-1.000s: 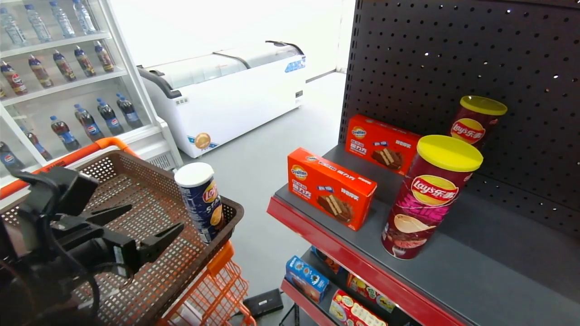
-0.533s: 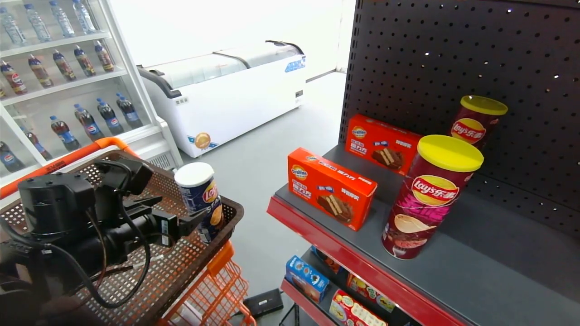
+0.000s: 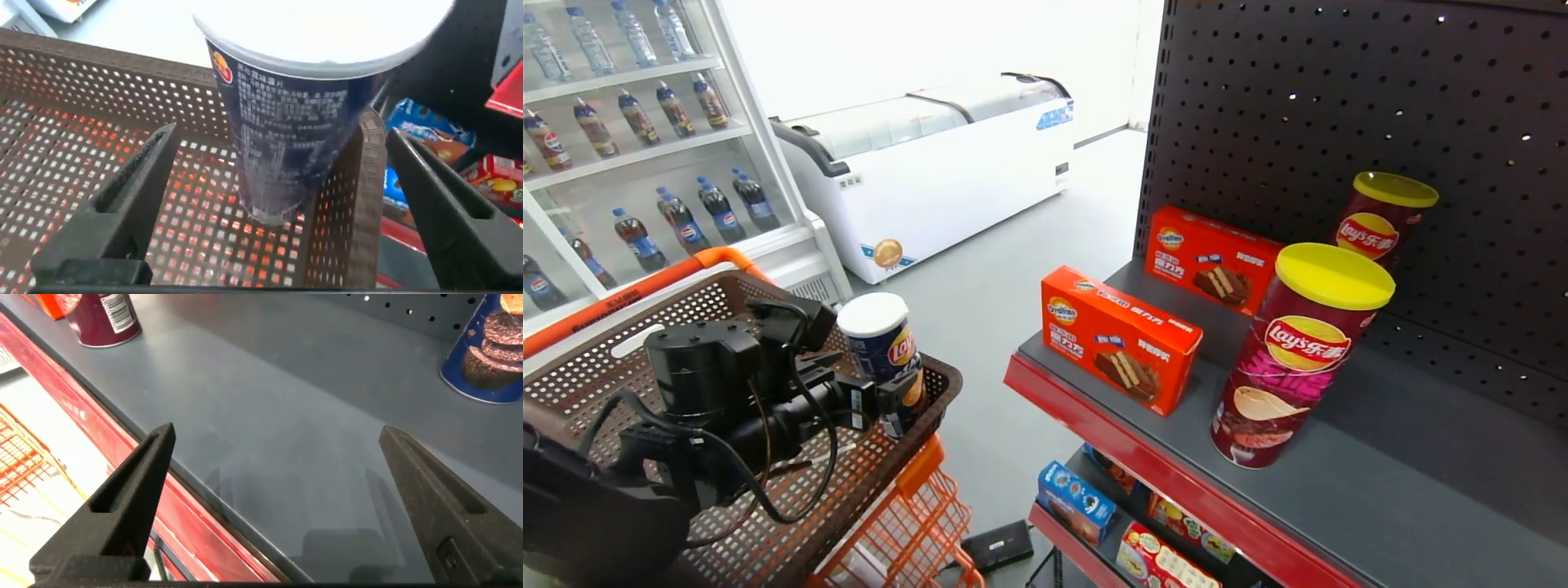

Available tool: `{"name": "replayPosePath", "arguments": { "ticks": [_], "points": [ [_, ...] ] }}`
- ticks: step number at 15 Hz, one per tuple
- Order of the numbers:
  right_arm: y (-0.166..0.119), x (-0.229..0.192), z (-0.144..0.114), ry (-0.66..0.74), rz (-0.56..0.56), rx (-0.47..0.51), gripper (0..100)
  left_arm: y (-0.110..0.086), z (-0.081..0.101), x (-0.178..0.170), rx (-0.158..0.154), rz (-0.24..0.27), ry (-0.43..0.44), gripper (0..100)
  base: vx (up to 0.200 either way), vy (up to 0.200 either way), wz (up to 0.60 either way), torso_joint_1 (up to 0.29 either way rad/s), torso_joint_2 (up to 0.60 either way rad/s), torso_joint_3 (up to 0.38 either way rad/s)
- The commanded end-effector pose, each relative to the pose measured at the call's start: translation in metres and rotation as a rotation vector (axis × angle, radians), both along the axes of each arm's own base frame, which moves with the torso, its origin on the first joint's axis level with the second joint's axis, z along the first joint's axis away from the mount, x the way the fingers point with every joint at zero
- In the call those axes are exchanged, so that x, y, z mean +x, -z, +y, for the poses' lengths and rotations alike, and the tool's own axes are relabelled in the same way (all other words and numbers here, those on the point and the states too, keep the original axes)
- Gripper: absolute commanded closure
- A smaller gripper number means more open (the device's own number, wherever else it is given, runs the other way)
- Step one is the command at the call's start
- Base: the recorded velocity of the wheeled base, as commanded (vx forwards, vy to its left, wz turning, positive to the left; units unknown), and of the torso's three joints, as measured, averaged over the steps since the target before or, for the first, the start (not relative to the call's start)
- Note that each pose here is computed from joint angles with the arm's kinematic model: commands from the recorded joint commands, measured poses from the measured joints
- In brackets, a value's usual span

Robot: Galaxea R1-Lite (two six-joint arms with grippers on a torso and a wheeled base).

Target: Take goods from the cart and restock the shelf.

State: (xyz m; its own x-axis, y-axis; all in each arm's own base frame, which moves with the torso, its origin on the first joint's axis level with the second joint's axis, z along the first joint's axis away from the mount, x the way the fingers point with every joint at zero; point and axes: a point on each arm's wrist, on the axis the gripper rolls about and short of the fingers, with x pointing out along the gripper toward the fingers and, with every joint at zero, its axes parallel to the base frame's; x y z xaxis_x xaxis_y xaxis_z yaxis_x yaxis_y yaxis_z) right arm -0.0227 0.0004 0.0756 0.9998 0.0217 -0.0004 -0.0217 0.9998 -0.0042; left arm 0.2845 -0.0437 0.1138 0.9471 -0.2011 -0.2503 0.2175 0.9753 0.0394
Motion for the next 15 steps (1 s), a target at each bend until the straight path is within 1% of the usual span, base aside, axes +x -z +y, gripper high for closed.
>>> {"name": "replayPosePath", "arguments": {
  "ticks": [1,5,9,10,15],
  "points": [
    [0.0,0.0,0.0,0.0,0.001,0.0,0,0.016,-0.002,0.01,0.002,0.023,0.001,0,0.0,0.0,0.0,0.0,0.0,0.0],
    [0.0,0.0,0.0,-0.001,0.001,0.0,0,0.03,-0.004,0.023,-0.001,-0.01,0.002,0,0.0,0.0,0.0,0.0,0.0,0.0],
    [0.0,0.0,0.0,-0.001,0.001,0.0,0,0.034,-0.005,0.037,-0.003,-0.029,-0.003,0,0.0,0.0,0.0,0.0,0.0,0.0],
    [0.0,0.0,0.0,0.0,0.001,0.0,0,0.033,-0.005,0.039,-0.005,-0.04,-0.003,100,0.0,0.0,0.0,0.0,0.0,0.0],
    [0.0,0.0,0.0,-0.001,0.001,0.0,0,0.031,-0.005,0.039,-0.003,-0.051,-0.001,100,0.0,0.0,0.0,0.0,0.0,0.0]
  ]
}}
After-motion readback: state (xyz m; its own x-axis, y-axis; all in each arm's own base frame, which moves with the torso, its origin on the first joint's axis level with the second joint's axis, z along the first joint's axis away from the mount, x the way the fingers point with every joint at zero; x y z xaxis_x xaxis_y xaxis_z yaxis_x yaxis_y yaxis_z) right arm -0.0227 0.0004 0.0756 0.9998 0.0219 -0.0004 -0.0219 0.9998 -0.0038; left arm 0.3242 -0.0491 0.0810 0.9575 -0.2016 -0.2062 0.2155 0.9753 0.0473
